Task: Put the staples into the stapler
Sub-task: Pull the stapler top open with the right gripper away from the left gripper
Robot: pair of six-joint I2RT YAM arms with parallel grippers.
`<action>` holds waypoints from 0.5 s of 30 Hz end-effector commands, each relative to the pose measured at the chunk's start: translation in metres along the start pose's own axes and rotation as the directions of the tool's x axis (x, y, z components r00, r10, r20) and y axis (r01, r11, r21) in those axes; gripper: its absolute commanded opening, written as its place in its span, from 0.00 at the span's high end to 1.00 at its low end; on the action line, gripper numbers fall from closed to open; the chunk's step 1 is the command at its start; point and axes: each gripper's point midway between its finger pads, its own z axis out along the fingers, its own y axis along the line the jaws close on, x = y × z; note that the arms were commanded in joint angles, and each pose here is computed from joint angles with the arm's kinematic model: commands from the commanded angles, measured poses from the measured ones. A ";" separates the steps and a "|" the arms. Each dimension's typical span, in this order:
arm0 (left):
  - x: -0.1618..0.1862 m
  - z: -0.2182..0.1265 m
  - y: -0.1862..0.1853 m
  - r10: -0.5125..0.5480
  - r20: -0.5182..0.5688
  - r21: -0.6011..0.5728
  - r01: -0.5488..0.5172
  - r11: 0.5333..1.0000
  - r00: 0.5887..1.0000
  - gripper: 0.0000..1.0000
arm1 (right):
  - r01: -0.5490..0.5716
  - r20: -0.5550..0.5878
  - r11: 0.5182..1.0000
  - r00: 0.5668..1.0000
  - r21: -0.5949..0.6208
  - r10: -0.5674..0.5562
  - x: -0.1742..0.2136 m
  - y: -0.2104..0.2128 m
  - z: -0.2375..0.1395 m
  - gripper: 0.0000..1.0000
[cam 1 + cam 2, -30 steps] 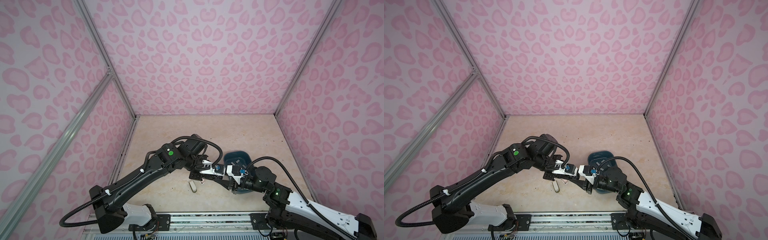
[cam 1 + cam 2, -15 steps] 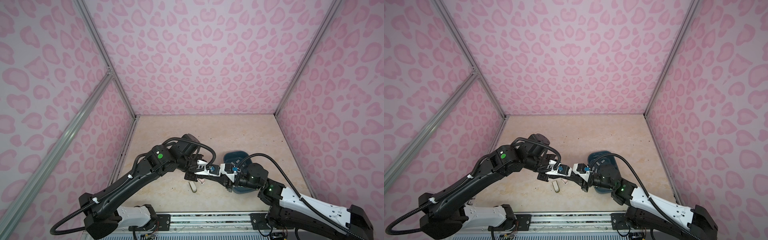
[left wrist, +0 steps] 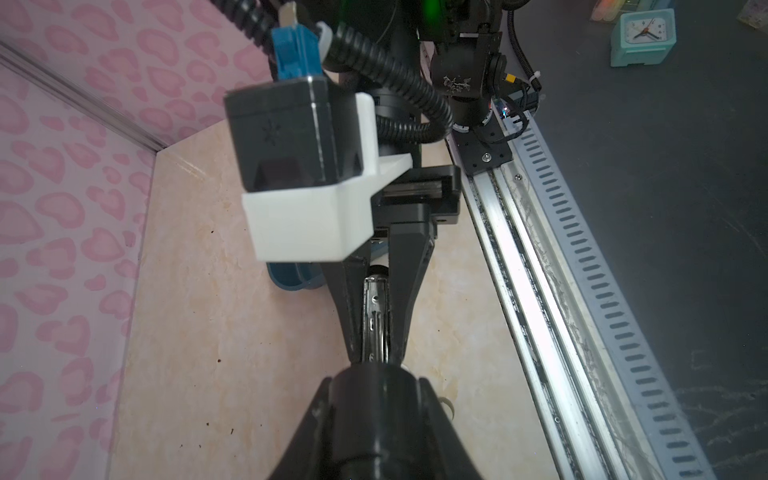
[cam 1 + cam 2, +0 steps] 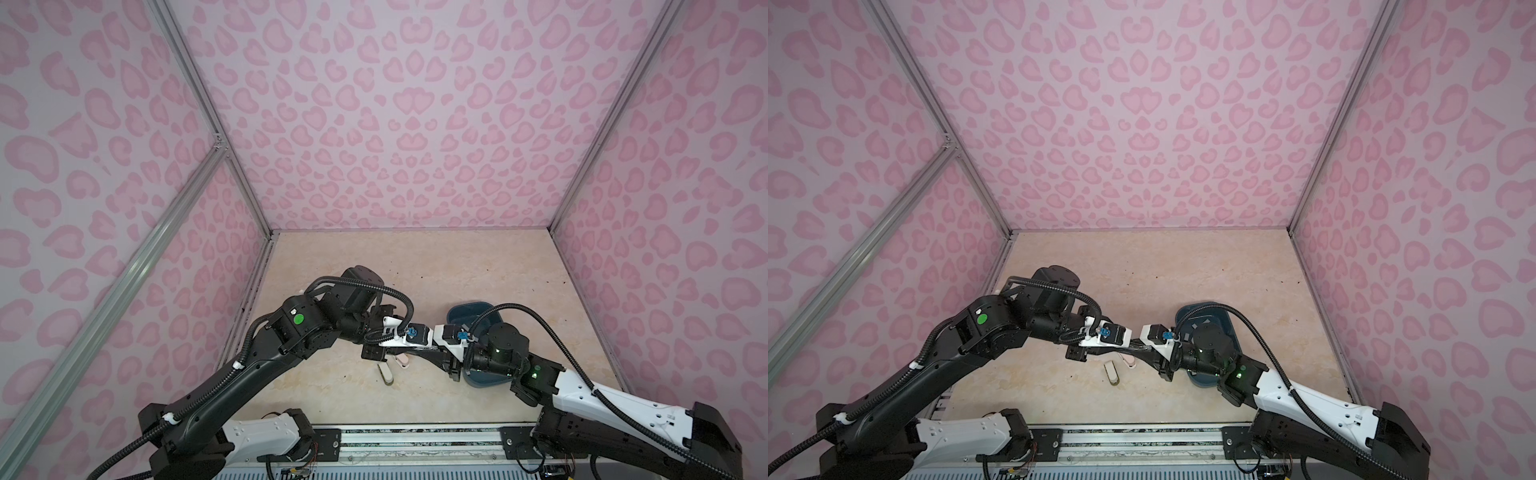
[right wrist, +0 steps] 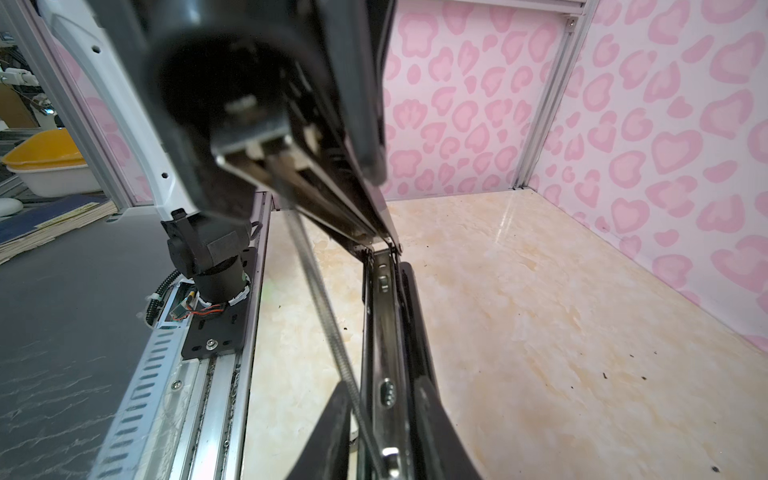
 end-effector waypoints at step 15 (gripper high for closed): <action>-0.029 -0.019 0.012 0.014 0.190 -0.045 -0.006 0.999 0.982 0.96 | -0.009 -0.058 0.999 0.998 -0.035 0.007 0.008 0.001 0.013 0.89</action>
